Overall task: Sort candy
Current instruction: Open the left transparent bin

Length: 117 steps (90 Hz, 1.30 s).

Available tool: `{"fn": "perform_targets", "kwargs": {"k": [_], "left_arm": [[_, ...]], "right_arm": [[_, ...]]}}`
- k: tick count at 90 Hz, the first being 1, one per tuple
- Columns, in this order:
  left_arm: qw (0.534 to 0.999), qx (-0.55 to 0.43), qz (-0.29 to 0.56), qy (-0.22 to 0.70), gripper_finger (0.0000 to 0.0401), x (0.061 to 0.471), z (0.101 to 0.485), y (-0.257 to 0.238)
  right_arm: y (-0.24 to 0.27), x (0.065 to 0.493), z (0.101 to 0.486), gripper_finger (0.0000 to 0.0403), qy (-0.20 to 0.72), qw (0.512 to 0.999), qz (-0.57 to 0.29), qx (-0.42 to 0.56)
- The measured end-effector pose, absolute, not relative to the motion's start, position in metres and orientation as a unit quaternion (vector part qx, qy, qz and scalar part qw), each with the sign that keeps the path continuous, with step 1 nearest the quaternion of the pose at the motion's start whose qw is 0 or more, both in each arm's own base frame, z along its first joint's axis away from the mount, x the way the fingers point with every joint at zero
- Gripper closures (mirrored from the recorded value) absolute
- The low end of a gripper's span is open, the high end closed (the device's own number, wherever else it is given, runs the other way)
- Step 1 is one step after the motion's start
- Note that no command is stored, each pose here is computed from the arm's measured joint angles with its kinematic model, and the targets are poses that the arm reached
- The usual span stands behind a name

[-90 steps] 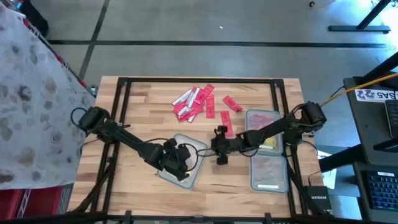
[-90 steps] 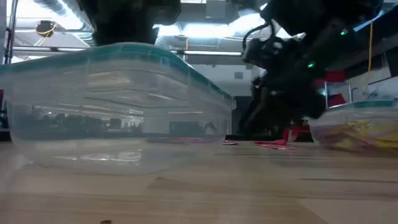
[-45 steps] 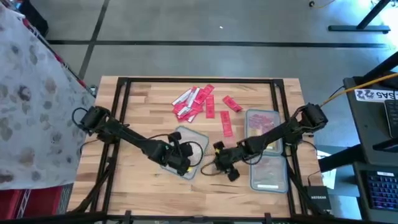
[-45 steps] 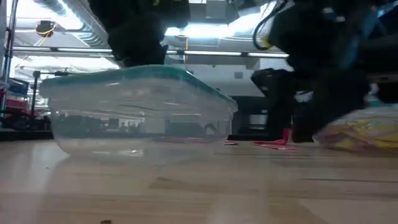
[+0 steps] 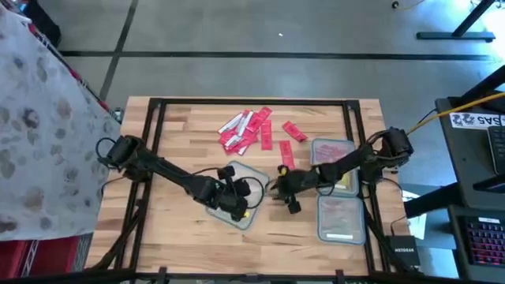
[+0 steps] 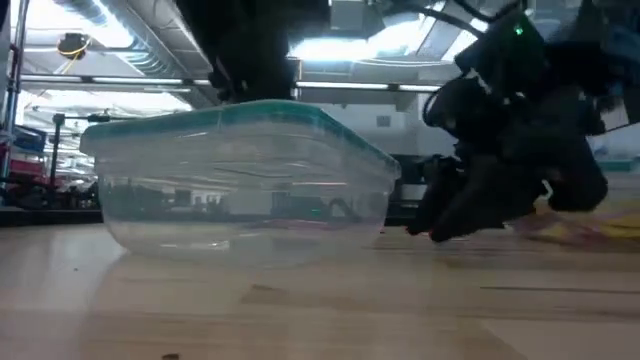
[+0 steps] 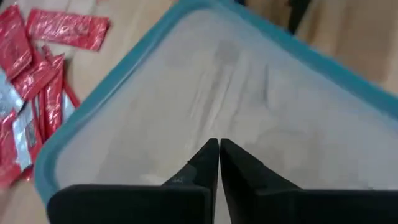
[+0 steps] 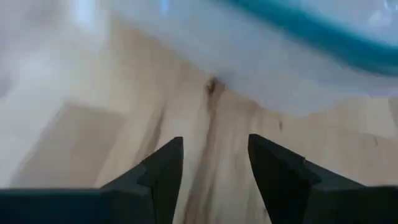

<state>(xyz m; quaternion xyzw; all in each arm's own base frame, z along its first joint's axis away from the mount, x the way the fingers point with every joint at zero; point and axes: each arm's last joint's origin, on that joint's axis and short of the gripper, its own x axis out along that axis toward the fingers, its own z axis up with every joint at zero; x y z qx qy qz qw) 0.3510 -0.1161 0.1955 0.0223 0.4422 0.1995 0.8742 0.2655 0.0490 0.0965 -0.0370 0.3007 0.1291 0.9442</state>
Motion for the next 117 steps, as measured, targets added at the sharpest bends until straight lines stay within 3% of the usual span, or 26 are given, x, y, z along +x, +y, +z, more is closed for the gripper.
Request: {"fn": "perform_targets", "kwargs": {"k": [16,69,117], "left_arm": [[0.876,0.013,0.192,0.442,0.0400,0.348,0.175,-0.109],[0.890,-0.010,0.192,0.412,0.0400,0.335,0.148,-0.110],[0.895,-0.032,0.219,0.387,0.0401,0.337,0.133,-0.110]], "right_arm": [[0.045,0.252,0.099,0.0233,0.220,0.963,0.158,0.004],[0.045,0.273,0.082,0.0233,0.176,0.972,0.151,0.035],[0.048,0.270,0.084,0.0233,0.170,0.960,0.220,0.042]]}}
